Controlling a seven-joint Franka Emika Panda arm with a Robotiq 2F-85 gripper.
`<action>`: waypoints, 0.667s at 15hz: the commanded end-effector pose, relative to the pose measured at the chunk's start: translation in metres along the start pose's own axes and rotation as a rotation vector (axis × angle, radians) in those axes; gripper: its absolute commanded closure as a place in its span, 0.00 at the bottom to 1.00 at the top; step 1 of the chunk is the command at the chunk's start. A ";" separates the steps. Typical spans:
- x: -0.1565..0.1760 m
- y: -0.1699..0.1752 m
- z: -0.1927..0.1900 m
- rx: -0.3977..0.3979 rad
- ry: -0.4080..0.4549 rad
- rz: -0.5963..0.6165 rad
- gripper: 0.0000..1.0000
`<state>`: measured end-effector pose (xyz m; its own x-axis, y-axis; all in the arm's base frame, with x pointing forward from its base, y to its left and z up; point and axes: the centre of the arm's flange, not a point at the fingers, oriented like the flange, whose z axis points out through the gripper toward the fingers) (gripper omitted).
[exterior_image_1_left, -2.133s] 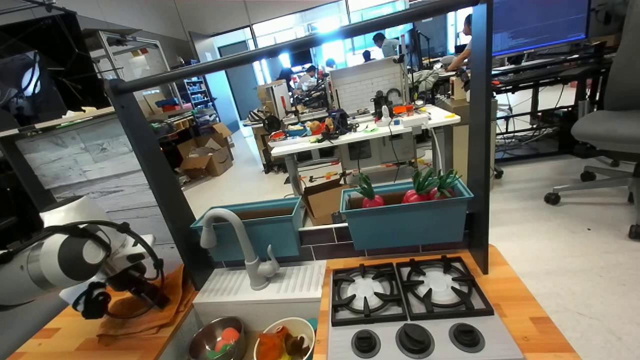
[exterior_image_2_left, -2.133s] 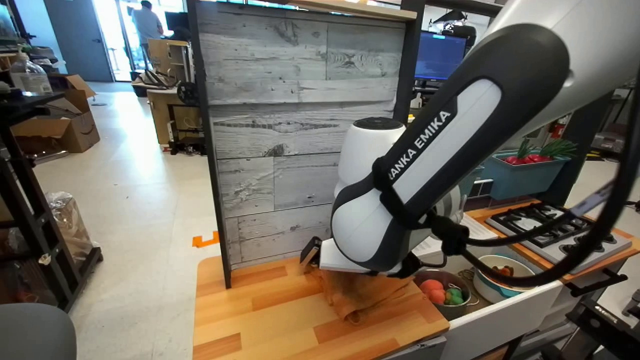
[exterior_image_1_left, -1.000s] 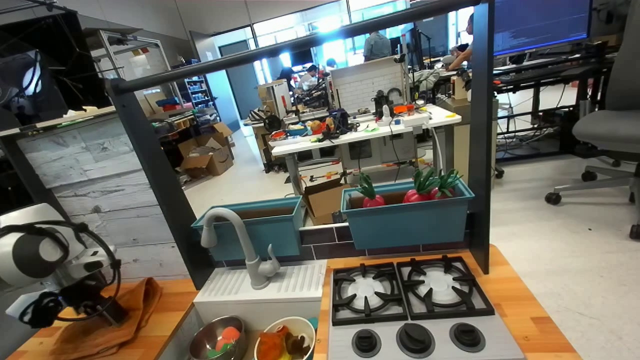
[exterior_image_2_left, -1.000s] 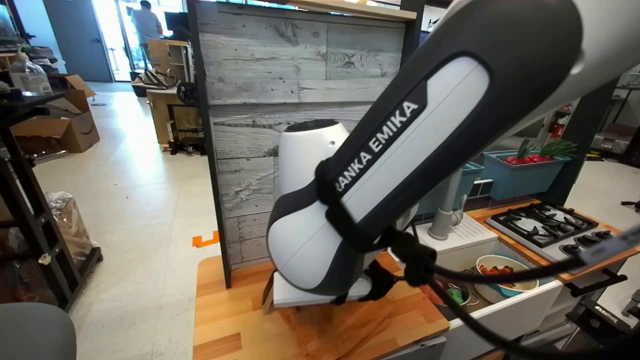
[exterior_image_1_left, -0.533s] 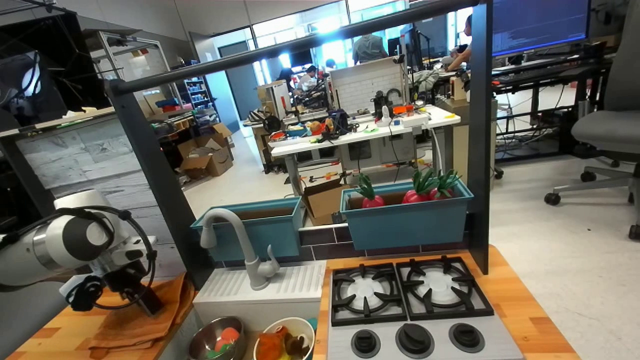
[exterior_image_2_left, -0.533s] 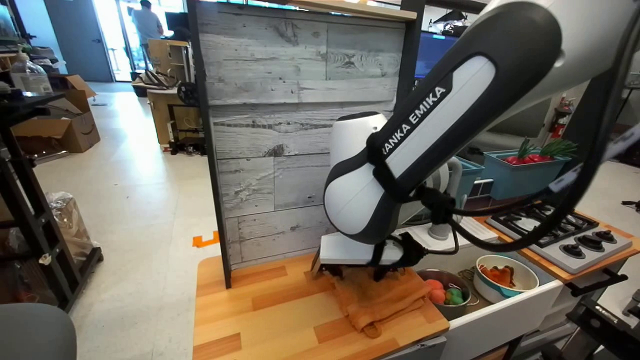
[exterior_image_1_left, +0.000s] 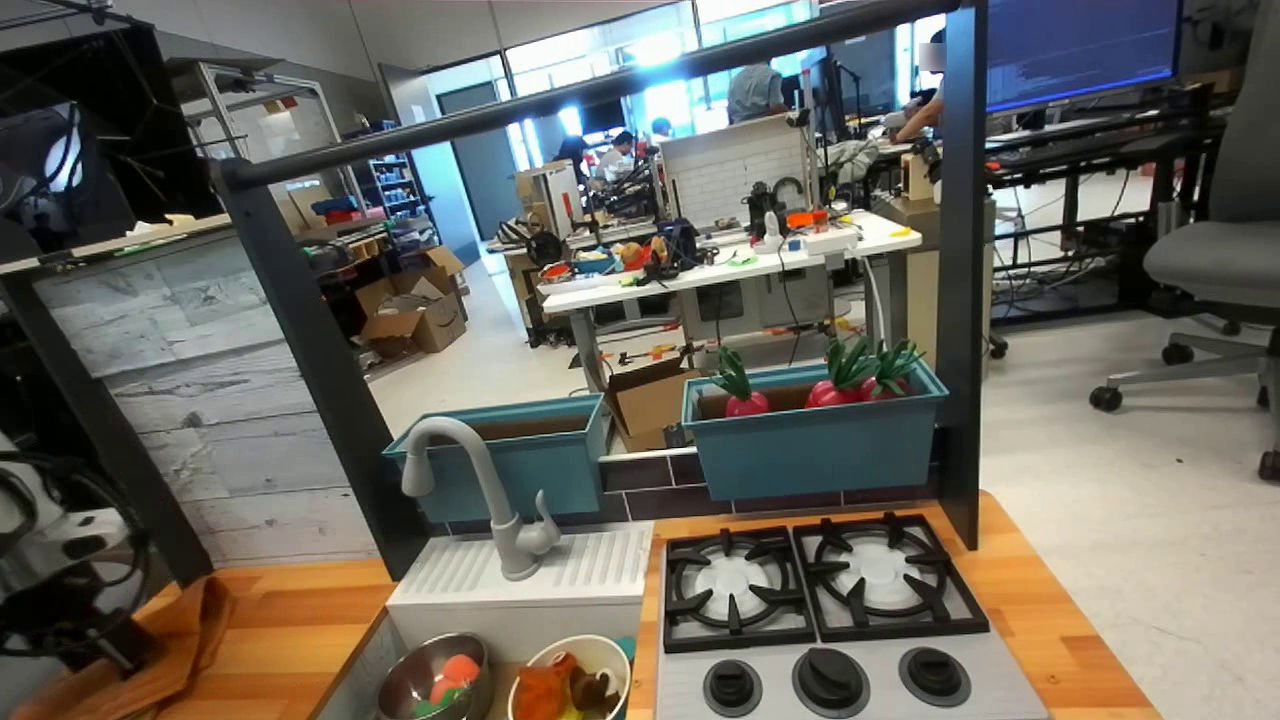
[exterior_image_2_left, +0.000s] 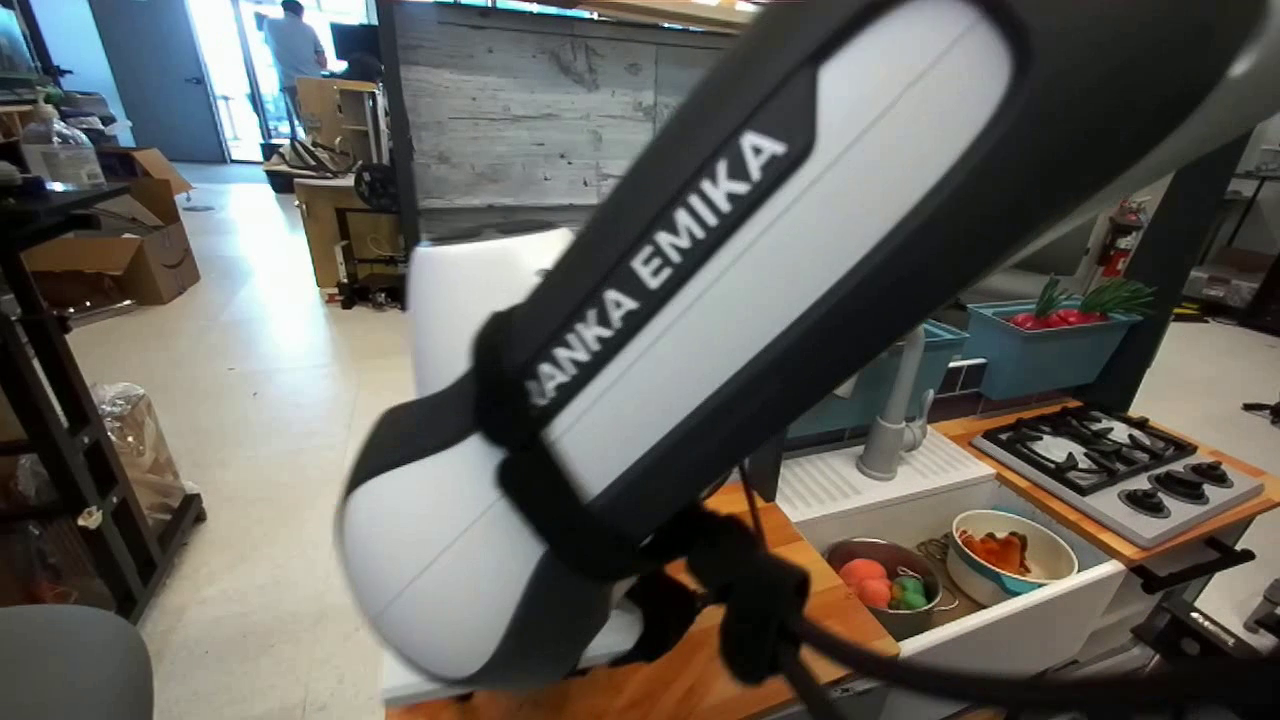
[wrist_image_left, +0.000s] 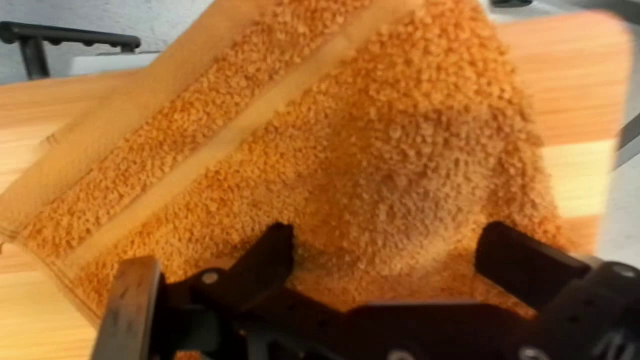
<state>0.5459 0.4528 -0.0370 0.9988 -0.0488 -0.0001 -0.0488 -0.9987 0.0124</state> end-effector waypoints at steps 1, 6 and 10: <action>-0.012 -0.031 -0.002 0.055 -0.022 -0.104 0.00; 0.015 0.055 0.038 -0.010 -0.099 0.061 0.00; 0.046 0.143 0.050 -0.046 -0.131 0.269 0.00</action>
<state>0.5774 0.3754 -0.0570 0.9786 -0.1900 -0.0796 -0.1897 -0.9818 0.0108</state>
